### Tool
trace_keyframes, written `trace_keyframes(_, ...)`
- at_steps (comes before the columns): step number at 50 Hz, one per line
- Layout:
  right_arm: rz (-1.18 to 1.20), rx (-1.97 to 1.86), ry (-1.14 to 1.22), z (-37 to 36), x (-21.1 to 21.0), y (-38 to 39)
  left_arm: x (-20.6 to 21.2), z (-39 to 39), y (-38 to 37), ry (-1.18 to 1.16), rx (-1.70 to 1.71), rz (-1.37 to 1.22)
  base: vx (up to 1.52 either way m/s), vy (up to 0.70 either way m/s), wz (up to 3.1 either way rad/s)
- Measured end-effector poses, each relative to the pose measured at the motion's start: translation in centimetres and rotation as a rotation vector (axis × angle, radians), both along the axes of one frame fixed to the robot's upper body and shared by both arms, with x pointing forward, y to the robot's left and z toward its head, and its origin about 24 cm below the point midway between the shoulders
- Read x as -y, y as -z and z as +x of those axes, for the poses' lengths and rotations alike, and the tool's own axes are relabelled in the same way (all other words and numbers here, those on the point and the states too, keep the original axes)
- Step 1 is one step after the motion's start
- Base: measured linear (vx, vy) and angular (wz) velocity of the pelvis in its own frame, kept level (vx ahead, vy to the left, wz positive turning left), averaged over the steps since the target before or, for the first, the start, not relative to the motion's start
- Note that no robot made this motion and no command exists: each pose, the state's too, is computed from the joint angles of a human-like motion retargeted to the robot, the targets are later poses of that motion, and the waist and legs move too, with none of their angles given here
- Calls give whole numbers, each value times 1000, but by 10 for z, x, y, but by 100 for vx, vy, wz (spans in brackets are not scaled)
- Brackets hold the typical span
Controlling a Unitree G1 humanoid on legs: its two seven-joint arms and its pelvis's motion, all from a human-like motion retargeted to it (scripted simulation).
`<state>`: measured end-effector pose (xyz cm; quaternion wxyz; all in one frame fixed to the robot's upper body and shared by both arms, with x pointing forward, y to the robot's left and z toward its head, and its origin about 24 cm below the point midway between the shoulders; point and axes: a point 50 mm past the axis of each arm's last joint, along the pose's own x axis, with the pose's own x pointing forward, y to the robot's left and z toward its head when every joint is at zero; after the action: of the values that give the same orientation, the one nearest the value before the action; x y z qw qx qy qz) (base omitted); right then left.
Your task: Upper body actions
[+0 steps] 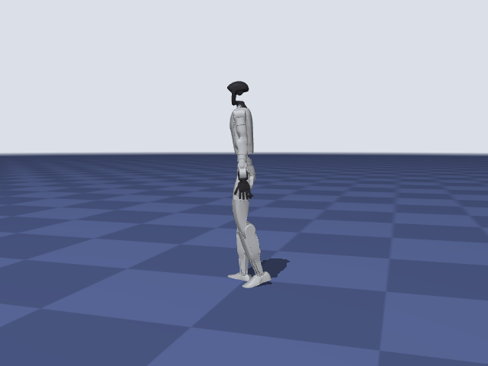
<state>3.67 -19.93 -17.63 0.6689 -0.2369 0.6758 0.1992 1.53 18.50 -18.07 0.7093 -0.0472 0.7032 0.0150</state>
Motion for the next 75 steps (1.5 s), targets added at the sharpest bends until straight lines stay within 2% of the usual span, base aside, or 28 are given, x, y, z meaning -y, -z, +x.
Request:
trace_keyframes(20, 24, -126, 178, -56, -6, 1, -10, -31, -2, -15, -113, -4, 16, 6, -15)
trace_keyframes(29, 18, -17, 76, -25, -6, 2, -10, -20, -2, -70, -71, -12, 3, 2, -14)
trace_keyframes(38, -11, 102, 112, -6, -8, 2, -13, -27, -3, -49, -103, -2, -1, -1, -4)
trace_keyframes(50, -57, 70, 169, -25, -1, 1, -11, -22, -2, -47, -81, 1, 1, -4, 23)
trace_keyframes(75, -6, 76, 195, -15, -5, 2, -7, -28, -2, -18, -109, -6, 0, 0, 1)
